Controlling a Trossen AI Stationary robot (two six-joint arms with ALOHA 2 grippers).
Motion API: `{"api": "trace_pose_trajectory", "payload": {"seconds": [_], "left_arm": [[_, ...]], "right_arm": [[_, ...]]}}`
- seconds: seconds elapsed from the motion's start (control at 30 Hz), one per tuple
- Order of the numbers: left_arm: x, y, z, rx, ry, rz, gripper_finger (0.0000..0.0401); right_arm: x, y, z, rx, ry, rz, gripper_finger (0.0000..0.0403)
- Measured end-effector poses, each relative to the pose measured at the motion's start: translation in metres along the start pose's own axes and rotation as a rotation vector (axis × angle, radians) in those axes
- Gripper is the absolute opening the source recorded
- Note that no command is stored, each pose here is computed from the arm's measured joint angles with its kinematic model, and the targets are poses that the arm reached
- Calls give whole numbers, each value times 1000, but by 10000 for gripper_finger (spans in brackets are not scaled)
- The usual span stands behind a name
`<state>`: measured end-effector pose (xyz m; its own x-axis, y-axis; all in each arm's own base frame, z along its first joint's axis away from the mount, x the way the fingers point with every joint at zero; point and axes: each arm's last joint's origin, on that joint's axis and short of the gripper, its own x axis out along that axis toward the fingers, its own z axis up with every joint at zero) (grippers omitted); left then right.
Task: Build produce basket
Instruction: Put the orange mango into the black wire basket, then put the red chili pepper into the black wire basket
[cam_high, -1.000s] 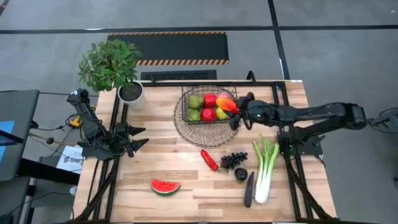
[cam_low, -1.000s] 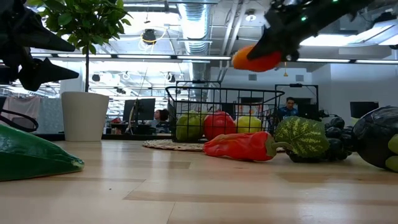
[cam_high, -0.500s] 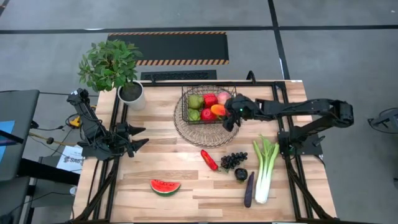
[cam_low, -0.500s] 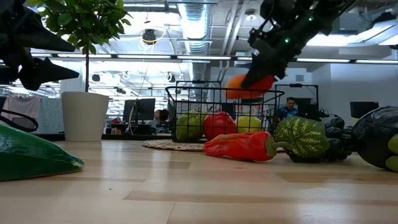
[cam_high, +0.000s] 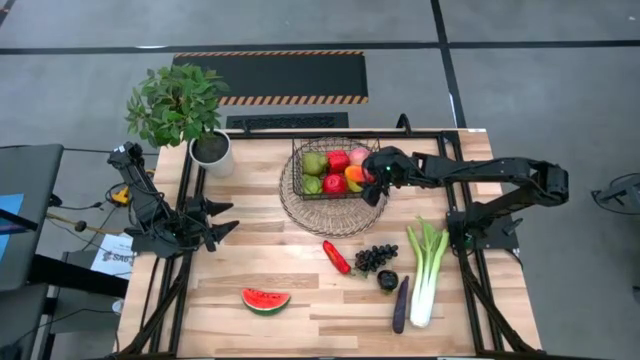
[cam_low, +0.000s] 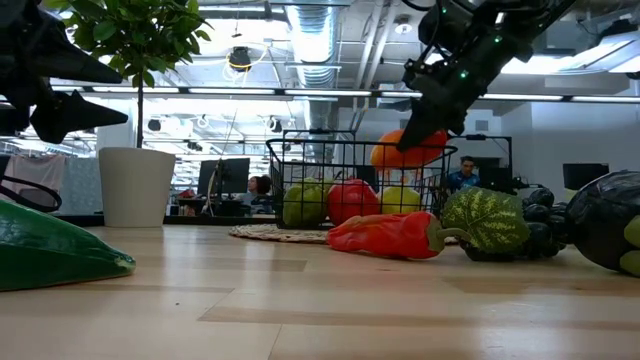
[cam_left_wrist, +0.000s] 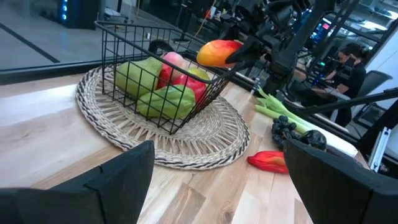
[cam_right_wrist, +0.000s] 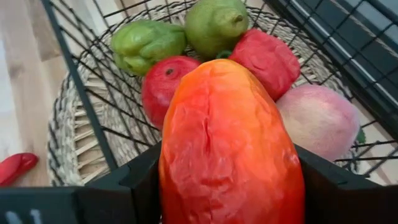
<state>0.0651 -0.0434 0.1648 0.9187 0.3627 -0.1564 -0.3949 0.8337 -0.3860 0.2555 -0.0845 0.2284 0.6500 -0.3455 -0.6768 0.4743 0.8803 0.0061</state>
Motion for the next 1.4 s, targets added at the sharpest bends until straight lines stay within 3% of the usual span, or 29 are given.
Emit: {"api": "trace_pose_trajectory", "payload": {"seconds": [0.57,0.77,1.07,1.3,1.4], "left_arm": [[0,0,0,-3,-2,1,341],[0,0,0,-4,-8,5,341],[0,0,1,-29,-28,18,341],[0,0,1,-30,-29,19,341],[0,0,1,-30,-29,19,341]], "right_arm": [[0,0,0,4,5,7,249],[1,-4,0,67,5,-13,302],[0,-1,-1,59,8,-19,388],[-1,-1,-1,52,17,-23,390],[-7,0,11,53,4,-18,384]]}}
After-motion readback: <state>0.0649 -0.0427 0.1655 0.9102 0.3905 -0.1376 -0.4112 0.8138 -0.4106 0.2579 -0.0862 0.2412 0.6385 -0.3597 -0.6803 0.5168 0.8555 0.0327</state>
